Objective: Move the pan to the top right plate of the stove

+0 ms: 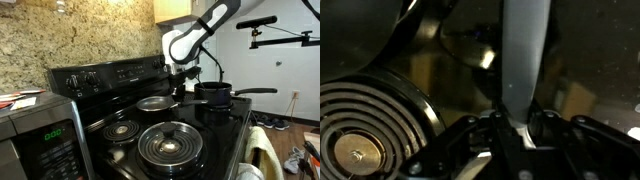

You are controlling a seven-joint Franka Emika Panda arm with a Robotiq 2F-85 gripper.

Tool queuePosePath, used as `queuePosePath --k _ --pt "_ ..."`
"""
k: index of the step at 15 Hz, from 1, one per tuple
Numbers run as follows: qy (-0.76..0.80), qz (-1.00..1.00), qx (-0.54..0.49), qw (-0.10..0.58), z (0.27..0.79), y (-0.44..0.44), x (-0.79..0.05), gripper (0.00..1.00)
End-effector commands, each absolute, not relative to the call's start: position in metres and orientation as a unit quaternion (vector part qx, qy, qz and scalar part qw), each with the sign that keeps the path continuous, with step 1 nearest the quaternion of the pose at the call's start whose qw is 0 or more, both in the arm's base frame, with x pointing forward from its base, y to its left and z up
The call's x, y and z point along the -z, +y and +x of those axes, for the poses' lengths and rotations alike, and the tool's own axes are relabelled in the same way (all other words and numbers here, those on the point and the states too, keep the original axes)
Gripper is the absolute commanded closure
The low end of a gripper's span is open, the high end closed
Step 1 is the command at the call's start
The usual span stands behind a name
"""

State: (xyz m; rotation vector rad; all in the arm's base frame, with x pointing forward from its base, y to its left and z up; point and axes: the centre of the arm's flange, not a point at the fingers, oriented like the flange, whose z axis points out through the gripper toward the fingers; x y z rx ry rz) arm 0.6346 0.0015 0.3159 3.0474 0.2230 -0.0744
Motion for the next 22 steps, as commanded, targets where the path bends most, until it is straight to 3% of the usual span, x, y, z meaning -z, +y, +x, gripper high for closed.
queuePosePath --k 1,7,8,9,11,12,20,22 --pt "-0.027 0.999 0.009 0.044 0.628 0.027 -0.305 0.94" --pt "-0.183 0.983 -0.02 0.009 0.609 0.056 -0.297 0.94" --pt "-0.14 0.99 -0.011 0.028 0.627 0.05 -0.3 0.94" --pt "-0.144 0.989 -0.012 0.027 0.627 0.052 -0.299 0.74" --pt "-0.144 0.989 -0.013 0.027 0.627 0.052 -0.3 0.74" --pt "-0.144 0.989 -0.013 0.027 0.627 0.051 -0.3 0.94" --pt "-0.294 0.953 0.03 0.07 0.622 0.049 -0.31 0.94" --pt "-0.279 0.96 0.007 0.034 0.617 0.052 -0.313 0.94"
